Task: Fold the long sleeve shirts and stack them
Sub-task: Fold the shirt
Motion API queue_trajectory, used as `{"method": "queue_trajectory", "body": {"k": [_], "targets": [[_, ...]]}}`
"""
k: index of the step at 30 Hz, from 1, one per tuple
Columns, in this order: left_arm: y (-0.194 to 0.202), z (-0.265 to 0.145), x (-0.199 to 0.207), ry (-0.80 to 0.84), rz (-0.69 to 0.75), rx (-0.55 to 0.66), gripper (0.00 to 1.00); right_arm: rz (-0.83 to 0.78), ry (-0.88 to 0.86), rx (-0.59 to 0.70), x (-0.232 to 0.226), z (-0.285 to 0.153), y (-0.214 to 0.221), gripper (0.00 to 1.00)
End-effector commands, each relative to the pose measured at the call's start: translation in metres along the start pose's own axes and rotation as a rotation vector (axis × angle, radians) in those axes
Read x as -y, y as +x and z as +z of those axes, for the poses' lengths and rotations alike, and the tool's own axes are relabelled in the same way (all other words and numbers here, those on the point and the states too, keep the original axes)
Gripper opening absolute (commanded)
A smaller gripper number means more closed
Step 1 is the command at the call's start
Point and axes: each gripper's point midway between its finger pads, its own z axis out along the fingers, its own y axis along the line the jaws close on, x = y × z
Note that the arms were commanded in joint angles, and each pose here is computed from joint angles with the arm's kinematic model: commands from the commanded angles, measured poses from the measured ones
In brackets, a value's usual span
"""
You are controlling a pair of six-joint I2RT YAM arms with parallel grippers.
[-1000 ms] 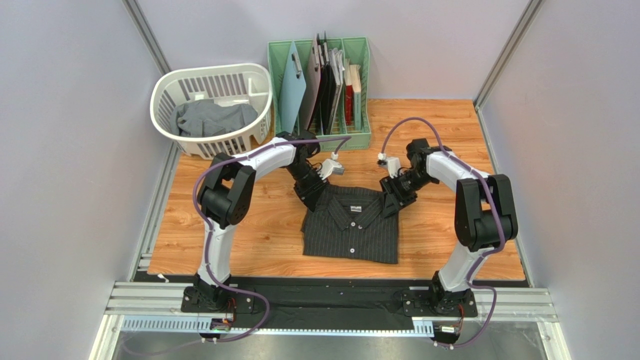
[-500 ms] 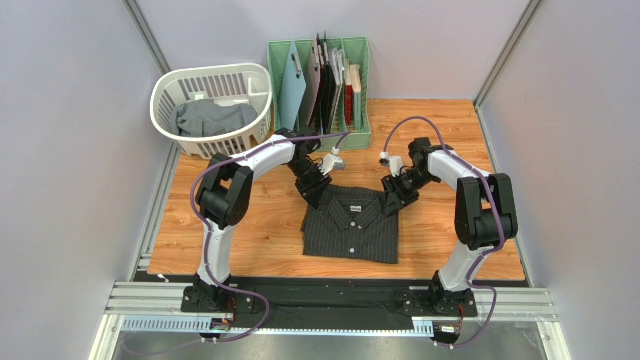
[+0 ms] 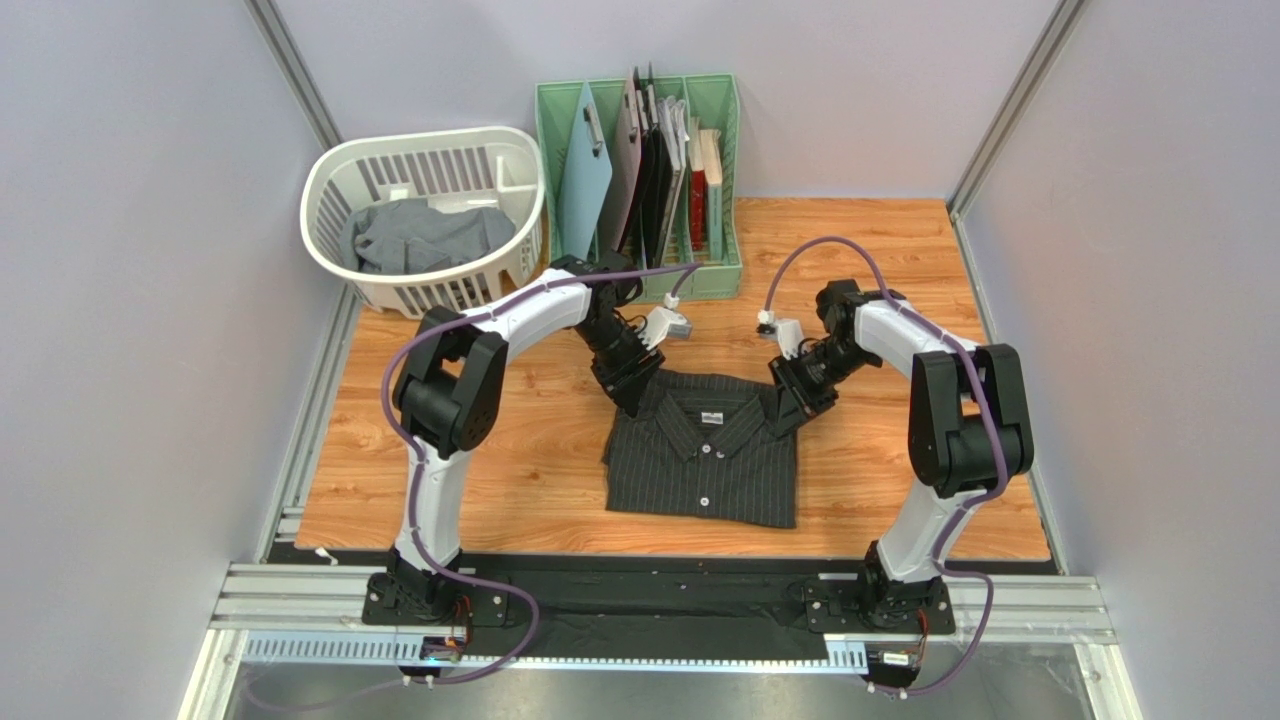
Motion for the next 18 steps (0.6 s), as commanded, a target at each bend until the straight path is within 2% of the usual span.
{"method": "queue_trajectory", "body": {"k": [1, 5, 12, 14, 15, 16, 18], "targets": [[-0.004, 0.003, 0.005, 0.033, 0.028, 0.005, 0.45, -0.032, -0.037, 0.019, -0.007, -0.005, -0.008, 0.12], [0.003, 0.007, 0.004, 0.04, 0.023, -0.018, 0.45, -0.036, -0.045, 0.024, -0.009, -0.006, -0.009, 0.0], [0.007, 0.006, 0.012, 0.074, 0.017, -0.025, 0.32, -0.035, -0.036, 0.025, -0.008, -0.007, -0.009, 0.0], [0.007, 0.006, 0.014, 0.079, 0.009, -0.025, 0.23, -0.035, -0.035, 0.027, -0.008, -0.007, -0.01, 0.0], [0.007, 0.005, 0.017, 0.087, 0.0, -0.025, 0.09, -0.032, -0.034, 0.026, -0.008, -0.007, -0.009, 0.0], [0.005, 0.003, 0.018, 0.088, -0.003, -0.018, 0.02, -0.04, -0.032, 0.033, -0.009, -0.008, -0.01, 0.0], [0.003, -0.003, 0.023, 0.087, 0.001, -0.004, 0.0, -0.048, -0.026, 0.043, -0.01, -0.01, -0.011, 0.0]]}}
